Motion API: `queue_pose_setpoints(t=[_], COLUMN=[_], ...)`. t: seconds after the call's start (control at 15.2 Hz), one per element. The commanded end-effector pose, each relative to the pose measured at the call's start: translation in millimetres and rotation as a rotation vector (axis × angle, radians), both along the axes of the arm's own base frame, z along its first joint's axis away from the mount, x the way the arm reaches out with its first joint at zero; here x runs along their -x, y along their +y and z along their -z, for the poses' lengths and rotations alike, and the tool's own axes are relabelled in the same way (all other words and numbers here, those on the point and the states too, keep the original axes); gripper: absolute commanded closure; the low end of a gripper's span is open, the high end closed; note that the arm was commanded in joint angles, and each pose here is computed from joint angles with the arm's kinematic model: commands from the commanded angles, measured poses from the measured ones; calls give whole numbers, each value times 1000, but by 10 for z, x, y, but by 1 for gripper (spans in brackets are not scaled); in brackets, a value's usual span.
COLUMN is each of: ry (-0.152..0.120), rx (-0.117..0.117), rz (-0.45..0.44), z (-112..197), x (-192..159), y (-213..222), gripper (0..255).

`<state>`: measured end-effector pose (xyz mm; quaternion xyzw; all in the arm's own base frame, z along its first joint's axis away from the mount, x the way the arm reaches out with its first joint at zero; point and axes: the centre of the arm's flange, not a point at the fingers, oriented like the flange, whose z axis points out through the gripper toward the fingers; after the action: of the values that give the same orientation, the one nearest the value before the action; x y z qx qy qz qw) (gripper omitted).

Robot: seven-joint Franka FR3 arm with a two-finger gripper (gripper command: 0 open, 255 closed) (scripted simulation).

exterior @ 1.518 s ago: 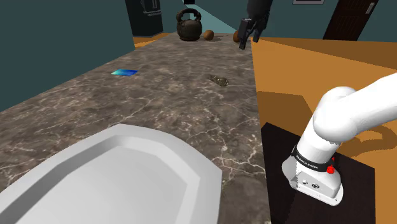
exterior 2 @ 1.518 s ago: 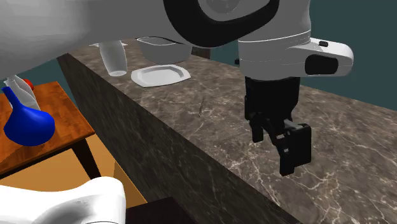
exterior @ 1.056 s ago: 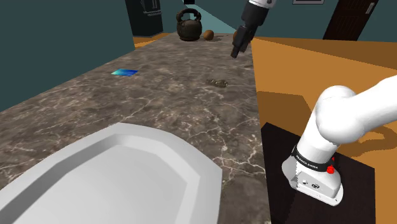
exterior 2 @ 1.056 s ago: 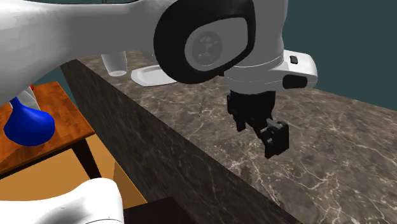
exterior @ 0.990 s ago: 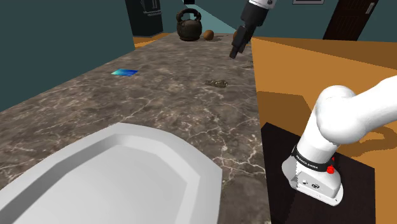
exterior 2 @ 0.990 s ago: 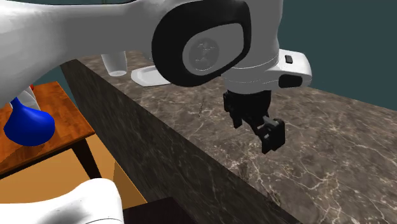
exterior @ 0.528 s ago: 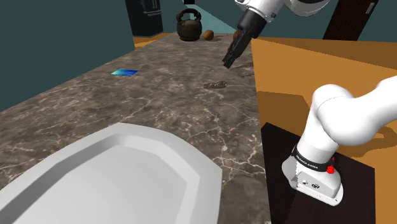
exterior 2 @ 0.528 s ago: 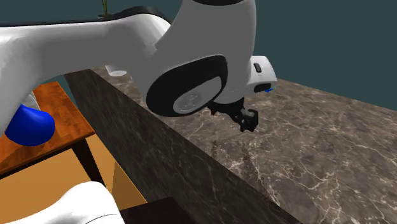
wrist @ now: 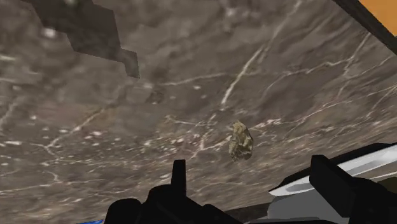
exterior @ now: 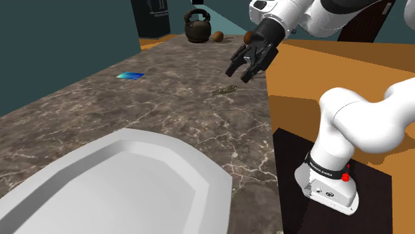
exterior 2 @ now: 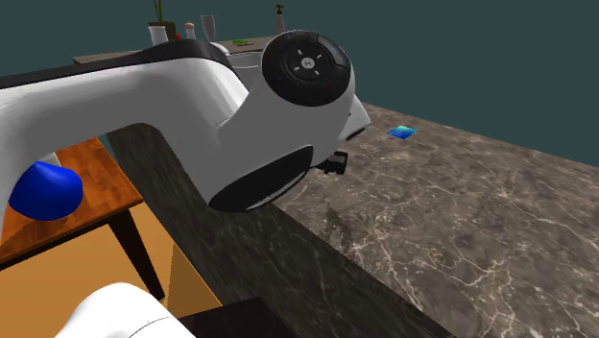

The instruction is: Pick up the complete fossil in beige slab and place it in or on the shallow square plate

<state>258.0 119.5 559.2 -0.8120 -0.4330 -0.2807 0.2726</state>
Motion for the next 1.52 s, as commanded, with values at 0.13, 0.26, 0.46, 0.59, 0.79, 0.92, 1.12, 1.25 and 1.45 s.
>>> queue_pose_setpoints(t=[0.13,0.26,0.46,0.59,0.79,0.92,1.12,1.25,1.45], ry=[-10,-10,-10,-10,-10,-10,-10,-10,-10], rx=[-14,-14,-14,-14,-14,-13,-14,-13,-13], rz=[-23,-23,-23,-23,-23,-23,-23,-23,-23], z=[132,204,261,261,261,260,259,259,260], x=[-17,-39,-57,-57,-57,-57,-64,-67,-69], y=[156,230,289,289,289,288,288,288,290], gripper=[0,0,0,0,0,255,255,255,255])
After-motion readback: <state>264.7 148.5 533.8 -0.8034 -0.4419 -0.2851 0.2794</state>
